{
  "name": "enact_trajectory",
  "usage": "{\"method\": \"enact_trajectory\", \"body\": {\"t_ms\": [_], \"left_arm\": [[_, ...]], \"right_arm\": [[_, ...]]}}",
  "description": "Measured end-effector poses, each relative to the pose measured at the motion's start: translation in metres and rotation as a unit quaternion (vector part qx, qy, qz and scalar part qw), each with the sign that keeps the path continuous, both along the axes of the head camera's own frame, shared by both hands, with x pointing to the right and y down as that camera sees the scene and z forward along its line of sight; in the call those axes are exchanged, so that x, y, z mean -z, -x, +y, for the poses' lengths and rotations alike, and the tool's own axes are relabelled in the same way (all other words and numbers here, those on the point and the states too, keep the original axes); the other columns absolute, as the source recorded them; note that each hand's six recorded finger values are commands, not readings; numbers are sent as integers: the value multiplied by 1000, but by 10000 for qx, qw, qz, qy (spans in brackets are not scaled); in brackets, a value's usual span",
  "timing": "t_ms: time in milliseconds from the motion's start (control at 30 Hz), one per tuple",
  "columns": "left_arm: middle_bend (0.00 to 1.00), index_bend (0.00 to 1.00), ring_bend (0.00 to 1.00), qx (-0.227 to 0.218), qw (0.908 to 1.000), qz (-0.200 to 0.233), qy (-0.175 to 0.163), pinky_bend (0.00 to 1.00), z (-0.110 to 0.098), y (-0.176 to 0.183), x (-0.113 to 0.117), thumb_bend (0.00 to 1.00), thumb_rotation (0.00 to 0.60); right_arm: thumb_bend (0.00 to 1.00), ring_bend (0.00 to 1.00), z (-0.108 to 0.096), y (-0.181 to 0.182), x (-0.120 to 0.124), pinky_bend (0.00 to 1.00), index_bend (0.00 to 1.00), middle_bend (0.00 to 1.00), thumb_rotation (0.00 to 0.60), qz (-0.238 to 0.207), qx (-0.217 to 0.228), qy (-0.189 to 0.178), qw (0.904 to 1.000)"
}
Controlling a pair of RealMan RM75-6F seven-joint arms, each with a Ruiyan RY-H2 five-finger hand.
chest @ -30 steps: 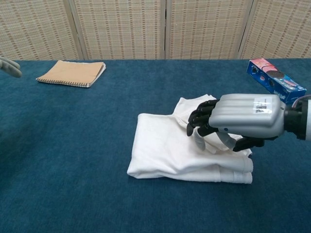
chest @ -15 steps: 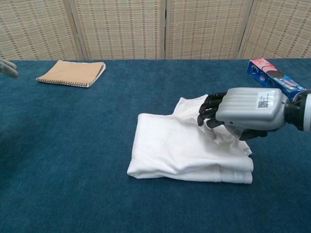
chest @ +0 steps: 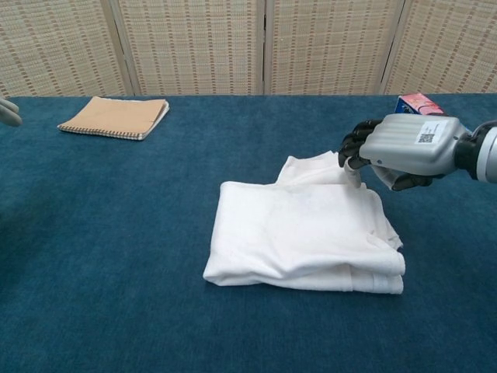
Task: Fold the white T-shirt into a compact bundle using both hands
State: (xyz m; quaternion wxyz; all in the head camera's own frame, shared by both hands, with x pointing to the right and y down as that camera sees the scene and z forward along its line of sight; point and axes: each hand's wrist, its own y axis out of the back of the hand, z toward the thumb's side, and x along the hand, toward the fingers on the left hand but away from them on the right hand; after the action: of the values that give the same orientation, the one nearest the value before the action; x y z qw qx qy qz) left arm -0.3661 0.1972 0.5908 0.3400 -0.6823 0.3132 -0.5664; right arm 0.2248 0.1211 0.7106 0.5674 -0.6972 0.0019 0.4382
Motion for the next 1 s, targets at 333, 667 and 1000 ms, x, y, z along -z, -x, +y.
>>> {"method": "enact_trajectory", "body": {"t_ms": [333, 667, 1000], "left_arm": [[104, 218, 60, 90, 9999, -31, -32, 0, -5, 6, 1, 135, 600], [104, 218, 60, 62, 10000, -7, -7, 0, -3, 5, 2, 135, 600], [104, 218, 60, 91, 10000, -27, -3, 0, -1, 7, 3, 135, 600]], "right_arm": [[995, 92, 13, 19, 47, 81, 397, 222, 600, -1296, -435, 376, 9899], [990, 93, 65, 16, 48, 81, 397, 236, 600, -1446, -105, 1016, 9842], [990, 104, 92, 0, 35, 81, 397, 243, 600, -1317, -40, 1349, 9821]]}}
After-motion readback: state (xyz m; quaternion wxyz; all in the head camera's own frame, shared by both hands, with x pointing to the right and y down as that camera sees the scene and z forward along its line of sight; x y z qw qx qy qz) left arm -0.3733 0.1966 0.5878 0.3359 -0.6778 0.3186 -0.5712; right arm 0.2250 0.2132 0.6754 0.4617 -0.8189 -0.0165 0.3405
